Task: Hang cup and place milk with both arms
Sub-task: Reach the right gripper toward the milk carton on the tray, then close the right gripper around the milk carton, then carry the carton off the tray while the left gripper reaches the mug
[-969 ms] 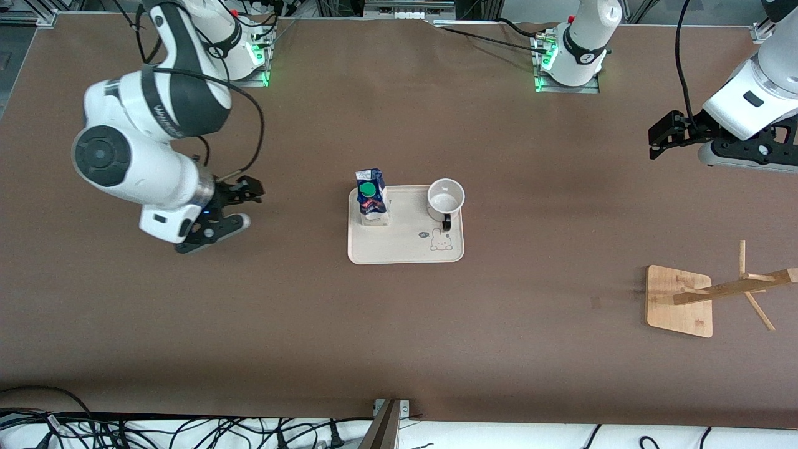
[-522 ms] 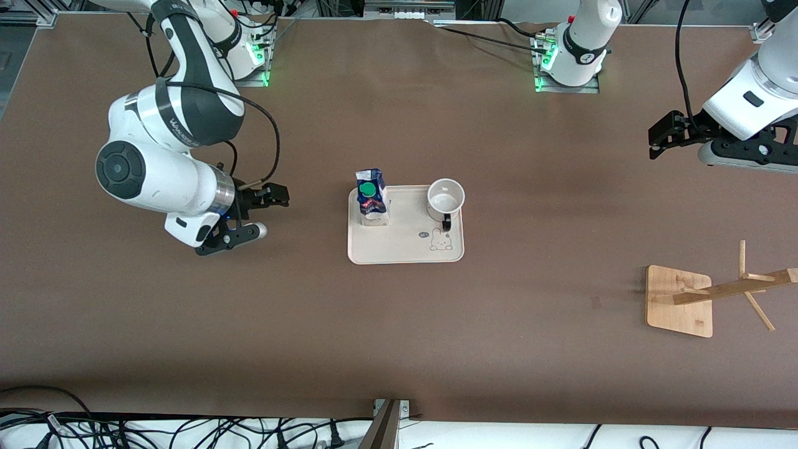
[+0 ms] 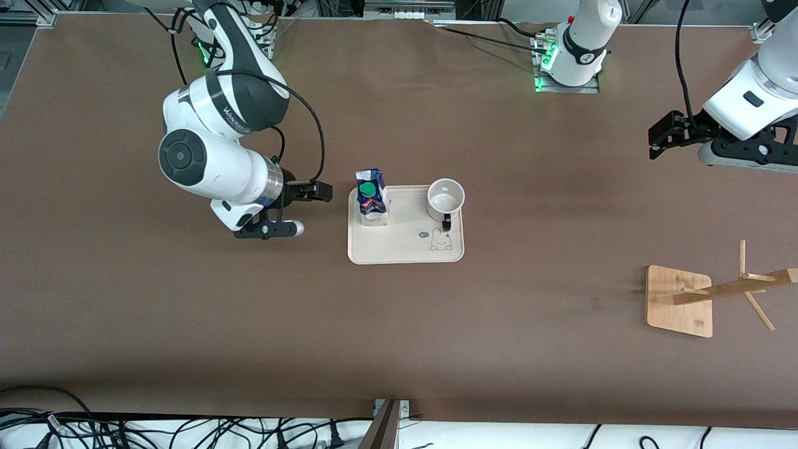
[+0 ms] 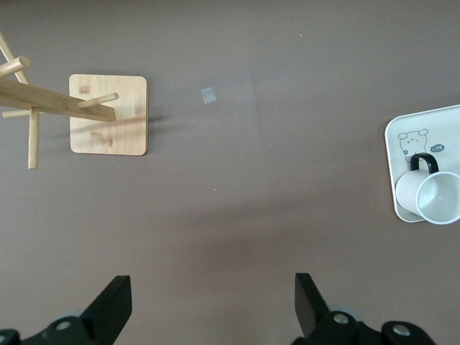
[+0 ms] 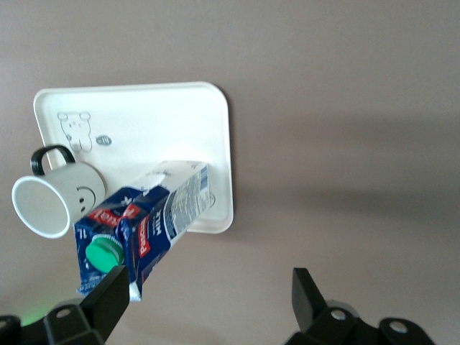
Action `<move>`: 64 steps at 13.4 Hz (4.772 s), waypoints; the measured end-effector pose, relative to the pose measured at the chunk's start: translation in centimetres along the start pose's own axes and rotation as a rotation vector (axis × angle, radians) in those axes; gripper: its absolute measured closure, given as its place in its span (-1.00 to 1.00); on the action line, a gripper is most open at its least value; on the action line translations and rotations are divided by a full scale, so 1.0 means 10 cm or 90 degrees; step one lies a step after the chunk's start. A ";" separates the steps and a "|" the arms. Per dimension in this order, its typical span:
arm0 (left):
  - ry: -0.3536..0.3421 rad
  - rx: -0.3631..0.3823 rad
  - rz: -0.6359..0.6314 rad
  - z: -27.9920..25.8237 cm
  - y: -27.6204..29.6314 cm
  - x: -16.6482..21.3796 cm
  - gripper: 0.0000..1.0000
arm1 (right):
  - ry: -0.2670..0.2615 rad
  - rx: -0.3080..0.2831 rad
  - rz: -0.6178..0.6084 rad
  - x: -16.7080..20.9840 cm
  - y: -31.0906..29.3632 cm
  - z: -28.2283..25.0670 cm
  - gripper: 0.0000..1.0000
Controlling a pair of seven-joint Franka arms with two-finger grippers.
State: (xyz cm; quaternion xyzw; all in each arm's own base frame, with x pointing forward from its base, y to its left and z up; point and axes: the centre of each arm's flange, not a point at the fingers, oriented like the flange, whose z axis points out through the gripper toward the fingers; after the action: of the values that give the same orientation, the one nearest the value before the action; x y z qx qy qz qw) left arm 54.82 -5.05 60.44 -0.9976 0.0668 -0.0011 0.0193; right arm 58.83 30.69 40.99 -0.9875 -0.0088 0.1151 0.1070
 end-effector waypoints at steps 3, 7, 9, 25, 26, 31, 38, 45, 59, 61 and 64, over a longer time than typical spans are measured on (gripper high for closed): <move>0.000 0.000 0.000 0.00 0.00 0.00 -1.00 | -0.036 -0.015 -0.034 -0.13 -0.12 0.10 -1.00; 0.000 0.000 0.000 0.00 0.00 0.00 -1.00 | -0.042 -0.017 -0.083 -0.17 -0.19 0.13 -1.00; 0.000 0.000 0.000 0.00 0.00 0.00 -1.00 | -0.031 -0.020 -0.068 -0.29 -0.46 0.20 -1.00; 0.000 0.000 0.000 0.00 0.00 0.00 -1.00 | 0.021 -0.013 0.017 -0.28 -1.04 0.95 -1.00; 0.000 0.000 0.000 0.00 0.00 0.00 -1.00 | 0.020 -0.014 0.017 -0.28 -1.05 0.97 -1.00; 0.000 0.000 0.000 0.00 0.00 0.00 -1.00 | 0.010 -0.023 0.005 -0.26 -1.03 1.11 -1.00; 0.000 0.000 0.000 0.00 0.00 0.00 -1.00 | 0.008 -0.024 0.002 -0.26 -1.03 1.12 -0.09; 0.000 0.000 0.000 0.00 0.00 0.00 -1.00 | 0.009 -0.024 0.000 -0.27 -1.05 1.12 0.07; -0.044 -0.003 0.002 0.33 0.01 0.24 -1.00 | 0.040 -0.117 -0.055 -0.50 0.00 -0.84 0.07; -0.071 -0.010 0.007 0.50 0.04 0.29 -1.00 | 0.038 -0.120 -0.030 -0.42 0.43 -1.07 0.07; -0.136 -0.033 0.043 0.70 0.35 0.25 -1.00 | 0.045 -0.124 0.046 -0.26 1.14 -1.30 0.07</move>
State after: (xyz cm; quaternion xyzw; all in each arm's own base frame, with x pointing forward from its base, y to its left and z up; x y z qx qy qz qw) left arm 56.85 -8.58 53.28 -0.9894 0.0980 0.1075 0.0007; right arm 59.19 16.75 51.47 -0.9964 0.0195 0.0828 0.0064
